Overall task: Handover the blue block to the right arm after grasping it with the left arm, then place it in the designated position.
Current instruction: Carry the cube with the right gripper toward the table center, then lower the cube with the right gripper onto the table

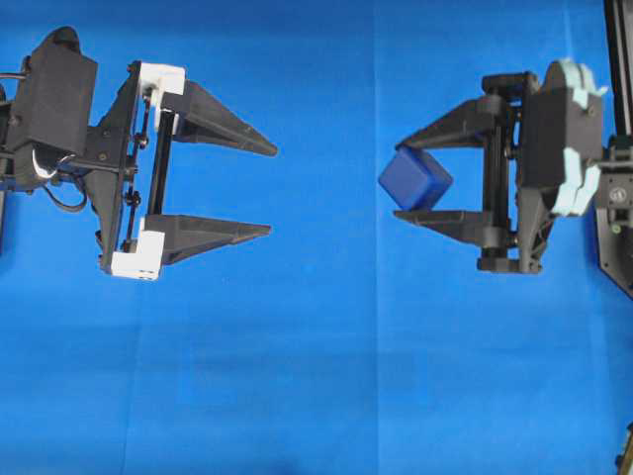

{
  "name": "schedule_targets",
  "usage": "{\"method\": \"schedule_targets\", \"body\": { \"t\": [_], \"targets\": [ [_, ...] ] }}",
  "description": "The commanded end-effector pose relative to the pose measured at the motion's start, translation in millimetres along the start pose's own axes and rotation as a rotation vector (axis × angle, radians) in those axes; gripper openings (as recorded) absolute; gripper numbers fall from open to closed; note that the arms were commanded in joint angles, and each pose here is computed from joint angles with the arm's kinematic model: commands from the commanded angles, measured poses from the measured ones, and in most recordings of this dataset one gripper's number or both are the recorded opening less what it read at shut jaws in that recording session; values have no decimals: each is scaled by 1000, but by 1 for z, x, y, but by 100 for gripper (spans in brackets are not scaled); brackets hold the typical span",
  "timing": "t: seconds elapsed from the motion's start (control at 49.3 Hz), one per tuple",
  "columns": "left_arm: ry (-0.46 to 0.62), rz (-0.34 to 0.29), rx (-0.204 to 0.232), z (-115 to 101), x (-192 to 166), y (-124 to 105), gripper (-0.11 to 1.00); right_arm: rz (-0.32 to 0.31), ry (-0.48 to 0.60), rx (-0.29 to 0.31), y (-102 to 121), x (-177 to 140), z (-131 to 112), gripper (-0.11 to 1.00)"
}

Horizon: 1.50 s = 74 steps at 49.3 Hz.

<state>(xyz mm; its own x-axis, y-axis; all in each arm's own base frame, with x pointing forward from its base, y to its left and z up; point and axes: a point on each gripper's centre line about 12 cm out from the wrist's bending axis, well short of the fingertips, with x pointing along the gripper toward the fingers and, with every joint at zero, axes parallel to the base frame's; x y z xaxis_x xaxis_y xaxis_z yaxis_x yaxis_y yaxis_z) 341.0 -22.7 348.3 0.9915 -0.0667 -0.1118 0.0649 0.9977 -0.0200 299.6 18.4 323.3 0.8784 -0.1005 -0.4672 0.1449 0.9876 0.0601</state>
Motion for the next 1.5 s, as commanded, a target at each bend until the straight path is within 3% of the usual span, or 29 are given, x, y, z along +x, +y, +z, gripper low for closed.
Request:
{"method": "schedule_targets", "body": {
  "t": [0.0,0.608,1.176,1.48],
  "targets": [
    [-54,2,3,17,-10,1,93,-2,14,16,4,-5,6,56],
    [-52,2,4,17,-10,1,93,8,71,6,12,7,-5,56],
    [-45,2,3,16,-10,1,93,100,99,9,27,104,-31,56],
    [-41,2,4,15,-10,1,93,105,189,62,36,165,-61,56]
  ]
}}
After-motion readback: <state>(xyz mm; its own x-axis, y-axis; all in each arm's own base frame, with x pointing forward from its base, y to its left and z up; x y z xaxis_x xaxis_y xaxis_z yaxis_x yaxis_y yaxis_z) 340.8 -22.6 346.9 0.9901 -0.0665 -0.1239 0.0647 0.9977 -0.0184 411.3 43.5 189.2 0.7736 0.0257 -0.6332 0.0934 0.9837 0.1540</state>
